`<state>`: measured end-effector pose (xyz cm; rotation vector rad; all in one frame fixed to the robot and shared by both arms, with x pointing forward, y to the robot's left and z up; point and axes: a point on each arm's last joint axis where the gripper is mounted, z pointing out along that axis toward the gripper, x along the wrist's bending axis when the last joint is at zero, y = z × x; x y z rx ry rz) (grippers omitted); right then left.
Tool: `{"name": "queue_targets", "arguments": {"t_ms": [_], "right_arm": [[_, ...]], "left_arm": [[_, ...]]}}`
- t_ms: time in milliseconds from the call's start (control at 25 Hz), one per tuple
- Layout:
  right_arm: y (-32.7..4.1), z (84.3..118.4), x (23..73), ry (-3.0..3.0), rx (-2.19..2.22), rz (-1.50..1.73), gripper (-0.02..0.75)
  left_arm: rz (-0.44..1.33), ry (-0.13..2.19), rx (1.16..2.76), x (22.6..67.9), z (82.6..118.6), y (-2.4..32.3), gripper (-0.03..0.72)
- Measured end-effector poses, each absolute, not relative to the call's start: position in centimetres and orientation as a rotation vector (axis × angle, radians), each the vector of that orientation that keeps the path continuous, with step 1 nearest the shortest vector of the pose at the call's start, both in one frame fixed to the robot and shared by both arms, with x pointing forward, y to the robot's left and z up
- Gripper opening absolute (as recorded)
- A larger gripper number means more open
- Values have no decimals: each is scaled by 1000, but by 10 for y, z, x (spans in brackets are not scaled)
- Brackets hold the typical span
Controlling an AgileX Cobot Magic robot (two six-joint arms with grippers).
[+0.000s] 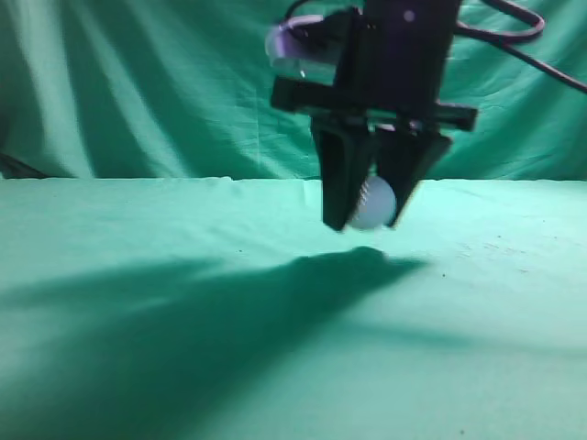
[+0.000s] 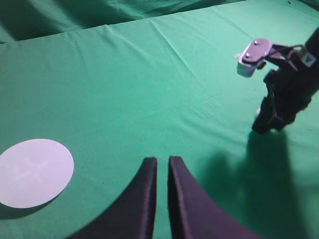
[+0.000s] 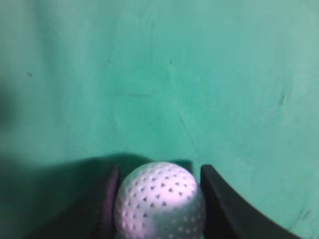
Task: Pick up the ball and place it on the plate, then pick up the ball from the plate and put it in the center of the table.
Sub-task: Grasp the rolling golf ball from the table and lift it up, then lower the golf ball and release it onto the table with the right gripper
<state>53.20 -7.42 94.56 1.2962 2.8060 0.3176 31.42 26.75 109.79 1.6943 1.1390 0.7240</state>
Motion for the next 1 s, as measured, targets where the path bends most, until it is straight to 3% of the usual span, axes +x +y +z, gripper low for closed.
{"name": "queue_targets", "arguments": {"t_ms": [360,720,1000], "right_arm": [[-41,1030,577,2670,1201,617,334],[-9,990,618,2766,1211,467,334],[-4,960,625,2801,1218,401,334]], "left_arm": [[725,1139,1693,314,1098,268,60],[727,1137,1694,314,1098,268,60],[731,1137,1695,314,1098,268,60]]}}
